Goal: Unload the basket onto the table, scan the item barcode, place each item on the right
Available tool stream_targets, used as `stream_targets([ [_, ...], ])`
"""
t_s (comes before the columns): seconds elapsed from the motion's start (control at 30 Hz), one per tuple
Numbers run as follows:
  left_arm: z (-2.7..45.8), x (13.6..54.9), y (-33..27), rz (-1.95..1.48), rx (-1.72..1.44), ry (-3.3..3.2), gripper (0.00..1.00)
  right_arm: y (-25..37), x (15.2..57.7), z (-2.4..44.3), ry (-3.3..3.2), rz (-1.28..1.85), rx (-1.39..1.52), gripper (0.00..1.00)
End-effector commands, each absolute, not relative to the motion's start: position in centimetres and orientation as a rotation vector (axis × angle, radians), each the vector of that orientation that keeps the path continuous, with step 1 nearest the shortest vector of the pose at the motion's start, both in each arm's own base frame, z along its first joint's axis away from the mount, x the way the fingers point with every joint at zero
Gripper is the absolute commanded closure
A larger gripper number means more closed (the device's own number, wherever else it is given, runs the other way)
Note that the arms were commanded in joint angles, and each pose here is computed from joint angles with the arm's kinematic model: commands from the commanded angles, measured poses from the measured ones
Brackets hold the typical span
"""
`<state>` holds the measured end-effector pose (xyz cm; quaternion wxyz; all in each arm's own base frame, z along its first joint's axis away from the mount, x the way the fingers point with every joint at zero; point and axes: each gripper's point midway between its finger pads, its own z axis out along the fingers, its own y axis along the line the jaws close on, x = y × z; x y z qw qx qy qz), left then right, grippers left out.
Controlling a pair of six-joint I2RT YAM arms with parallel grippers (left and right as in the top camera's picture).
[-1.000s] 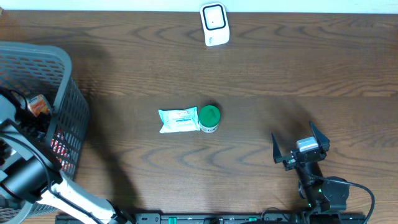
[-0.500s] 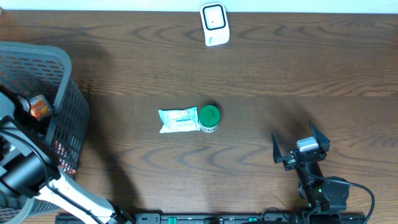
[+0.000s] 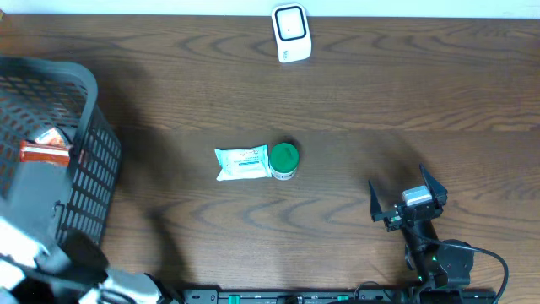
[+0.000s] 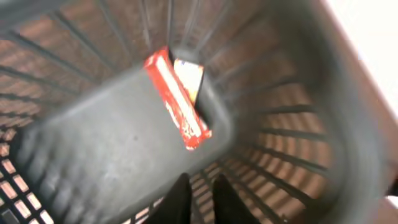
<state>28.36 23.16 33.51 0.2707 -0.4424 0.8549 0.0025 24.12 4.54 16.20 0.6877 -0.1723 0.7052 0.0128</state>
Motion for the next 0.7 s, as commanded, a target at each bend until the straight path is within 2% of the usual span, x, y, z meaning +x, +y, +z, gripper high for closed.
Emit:
stream_targets([
  [0.0, 35.0, 28.2, 22.4, -0.021, -1.186, 2.246, 0.87, 4.4, 24.1, 16.1, 1.587, 0.035, -0.370, 0.01],
  [0.07, 35.6, 27.6, 22.2, 0.002, -1.183, 2.234, 0.83, 4.4, 24.1, 16.1, 1.587, 0.035, -0.371, 0.01],
  [0.1, 35.4, 27.2, 22.2, 0.018, -1.196, 2.242, 0.62, 4.4, 24.1, 16.1, 1.587, 0.035, -0.370, 0.01],
  [0.13, 34.7, 26.9, 22.4, 0.035, -1.219, 2.264, 0.34, 4.4, 24.1, 16.1, 1.587, 0.035, -0.370, 0.01],
  [0.17, 34.2, 26.9, 22.4, 0.029, -1.228, 2.278, 0.23, 4.4, 24.1, 16.1, 1.587, 0.035, -0.371, 0.01],
  [0.2, 33.4, 26.8, 22.3, 0.019, -1.245, 2.299, 0.17, 4.4, 24.1, 16.1, 1.587, 0.035, -0.371, 0.01],
  [0.37, 28.3, 25.8, 21.4, -0.099, -1.620, 2.268, 0.12, 4.4, 24.1, 16.1, 1.587, 0.035, -0.370, 0.01],
  [0.47, 25.2, 25.9, 21.4, -0.147, -1.816, 2.197, 0.04, 4.4, 24.1, 16.1, 1.587, 0.035, -0.371, 0.01],
  [0.53, 23.7, 26.2, 21.6, -0.151, -1.847, 2.190, 0.08, 4.4, 24.1, 16.1, 1.587, 0.035, -0.370, 0.01],
  [0.57, 23.0, 26.4, 21.9, -0.145, -1.845, 2.188, 0.16, 4.4, 24.1, 16.1, 1.587, 0.035, -0.371, 0.01],
  [0.67, 21.2, 27.0, 22.5, -0.140, -1.839, 2.181, 0.17, 4.4, 24.1, 16.1, 1.587, 0.035, -0.371, 0.01],
])
